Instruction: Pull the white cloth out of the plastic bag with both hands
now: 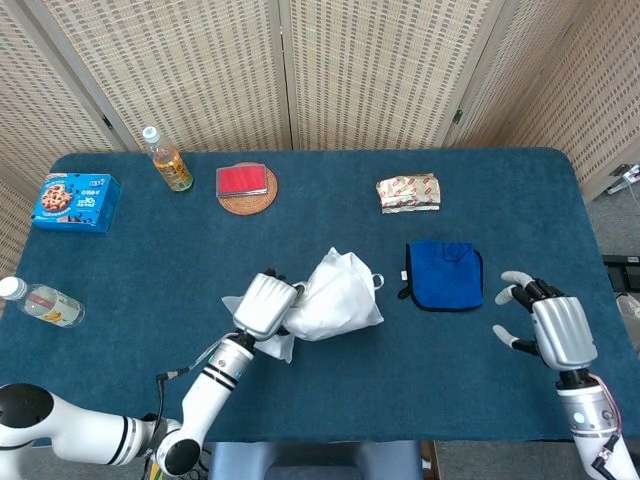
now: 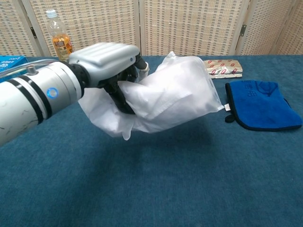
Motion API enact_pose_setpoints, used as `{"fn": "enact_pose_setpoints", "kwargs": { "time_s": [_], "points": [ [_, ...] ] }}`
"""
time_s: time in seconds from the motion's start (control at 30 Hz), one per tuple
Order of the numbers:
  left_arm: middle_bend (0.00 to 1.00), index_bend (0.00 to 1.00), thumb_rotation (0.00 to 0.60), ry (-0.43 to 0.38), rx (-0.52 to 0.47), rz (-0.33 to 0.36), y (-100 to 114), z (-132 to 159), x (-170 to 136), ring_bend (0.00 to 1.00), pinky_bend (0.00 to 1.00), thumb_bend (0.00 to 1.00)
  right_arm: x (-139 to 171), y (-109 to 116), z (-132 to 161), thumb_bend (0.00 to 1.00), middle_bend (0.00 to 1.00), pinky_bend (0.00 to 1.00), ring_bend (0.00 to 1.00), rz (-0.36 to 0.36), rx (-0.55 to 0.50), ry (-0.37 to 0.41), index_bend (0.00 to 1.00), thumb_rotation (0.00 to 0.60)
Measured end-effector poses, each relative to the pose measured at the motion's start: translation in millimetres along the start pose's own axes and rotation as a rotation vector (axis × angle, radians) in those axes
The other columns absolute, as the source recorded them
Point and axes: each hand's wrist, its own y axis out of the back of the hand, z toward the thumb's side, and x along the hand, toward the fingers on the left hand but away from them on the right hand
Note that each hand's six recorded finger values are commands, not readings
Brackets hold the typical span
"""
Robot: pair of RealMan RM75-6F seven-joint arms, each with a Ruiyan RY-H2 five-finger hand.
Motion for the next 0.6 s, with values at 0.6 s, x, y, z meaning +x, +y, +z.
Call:
{"fn": "enact_pose_setpoints", "kwargs": {
  "time_s": [0.6],
  "points": [
    [0.74,0.6,0.6,-0.095,0.02,0.078,37,20,-23,0.57,0.44,0.0,-58,-19,74,0.0,0.08,0.22,0.04,0.034,-0.13,0.147,0.37,0.6]
  ]
}}
